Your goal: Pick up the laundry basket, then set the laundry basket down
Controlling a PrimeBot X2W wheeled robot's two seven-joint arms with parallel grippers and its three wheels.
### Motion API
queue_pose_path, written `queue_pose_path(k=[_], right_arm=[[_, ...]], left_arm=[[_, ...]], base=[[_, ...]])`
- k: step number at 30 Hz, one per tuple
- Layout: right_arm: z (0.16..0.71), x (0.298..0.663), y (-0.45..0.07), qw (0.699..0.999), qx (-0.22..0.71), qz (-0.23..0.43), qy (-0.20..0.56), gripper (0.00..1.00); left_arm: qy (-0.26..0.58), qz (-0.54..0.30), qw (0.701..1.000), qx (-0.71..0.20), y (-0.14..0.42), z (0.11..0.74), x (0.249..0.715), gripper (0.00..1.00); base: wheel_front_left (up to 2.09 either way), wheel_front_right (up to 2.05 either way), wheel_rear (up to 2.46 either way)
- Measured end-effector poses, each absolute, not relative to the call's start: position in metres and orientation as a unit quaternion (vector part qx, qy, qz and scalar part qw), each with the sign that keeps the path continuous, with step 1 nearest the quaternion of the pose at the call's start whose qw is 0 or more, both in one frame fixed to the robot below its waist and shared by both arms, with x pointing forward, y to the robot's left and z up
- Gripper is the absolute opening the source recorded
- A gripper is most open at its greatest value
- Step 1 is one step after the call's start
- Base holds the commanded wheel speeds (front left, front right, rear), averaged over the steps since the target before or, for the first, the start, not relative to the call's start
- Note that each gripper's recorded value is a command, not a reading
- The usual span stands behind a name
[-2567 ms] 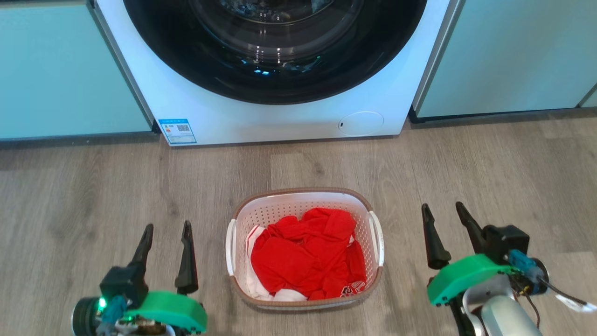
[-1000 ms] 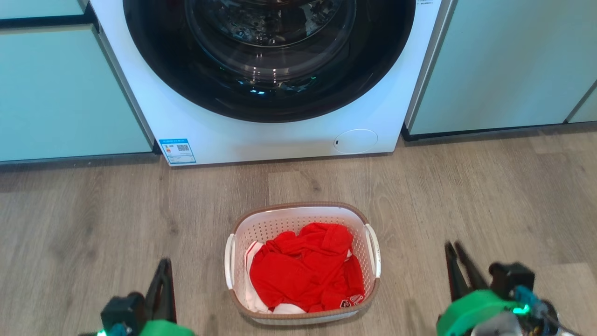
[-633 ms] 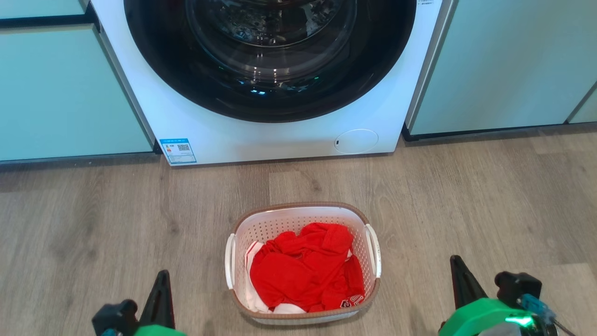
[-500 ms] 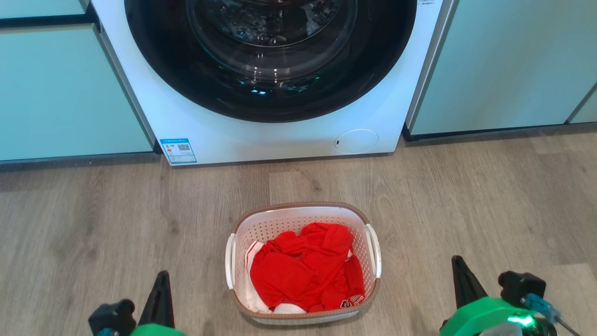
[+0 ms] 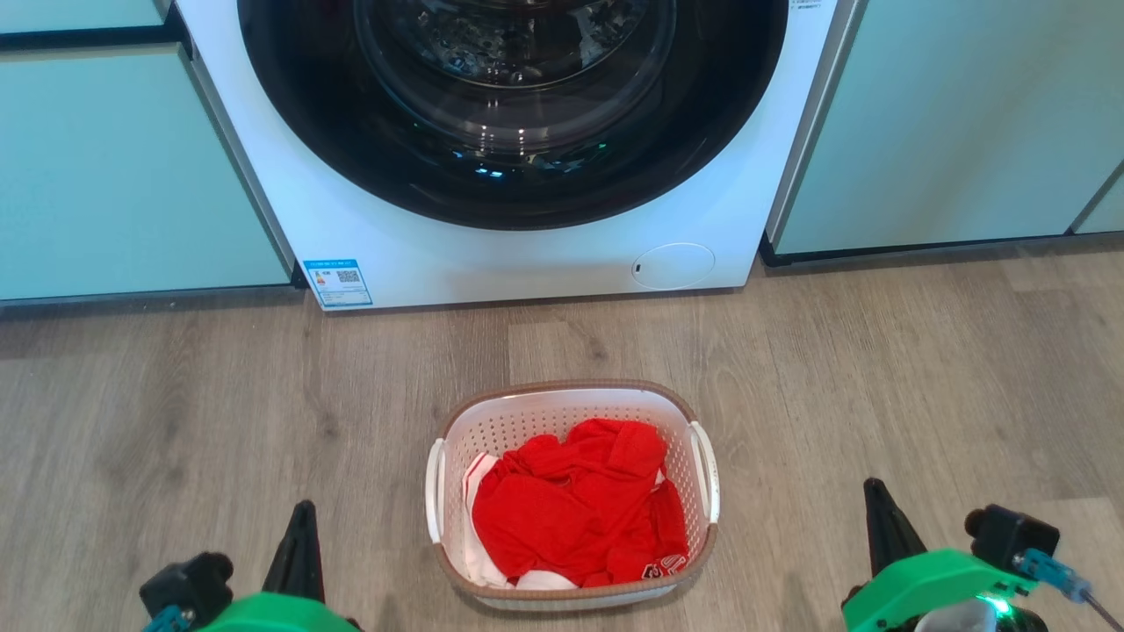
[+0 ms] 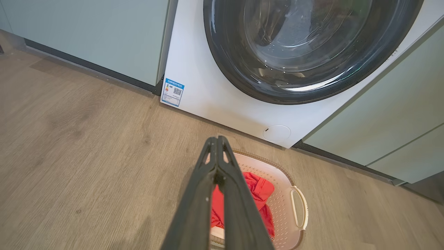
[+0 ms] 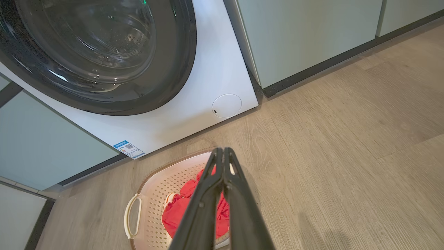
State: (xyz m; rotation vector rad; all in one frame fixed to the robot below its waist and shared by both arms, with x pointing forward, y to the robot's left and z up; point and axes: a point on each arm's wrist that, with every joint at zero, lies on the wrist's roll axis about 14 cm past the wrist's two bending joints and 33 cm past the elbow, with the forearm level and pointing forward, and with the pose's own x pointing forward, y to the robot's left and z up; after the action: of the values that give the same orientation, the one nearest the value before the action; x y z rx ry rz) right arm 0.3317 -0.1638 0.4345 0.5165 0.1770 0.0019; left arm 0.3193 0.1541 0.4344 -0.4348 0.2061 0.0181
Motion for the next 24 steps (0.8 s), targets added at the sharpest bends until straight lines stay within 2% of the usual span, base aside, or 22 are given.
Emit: queue_pose_path(k=[24], right_arm=[[0.44, 0.341, -0.176, 0.919, 0.383, -0.033, 0.083, 0.0]], left_arm=[[0.107, 0.033, 0.929, -0.353, 0.163, 0.436, 0.332, 0.0]], base=[[0.0, 0.0, 0.0]])
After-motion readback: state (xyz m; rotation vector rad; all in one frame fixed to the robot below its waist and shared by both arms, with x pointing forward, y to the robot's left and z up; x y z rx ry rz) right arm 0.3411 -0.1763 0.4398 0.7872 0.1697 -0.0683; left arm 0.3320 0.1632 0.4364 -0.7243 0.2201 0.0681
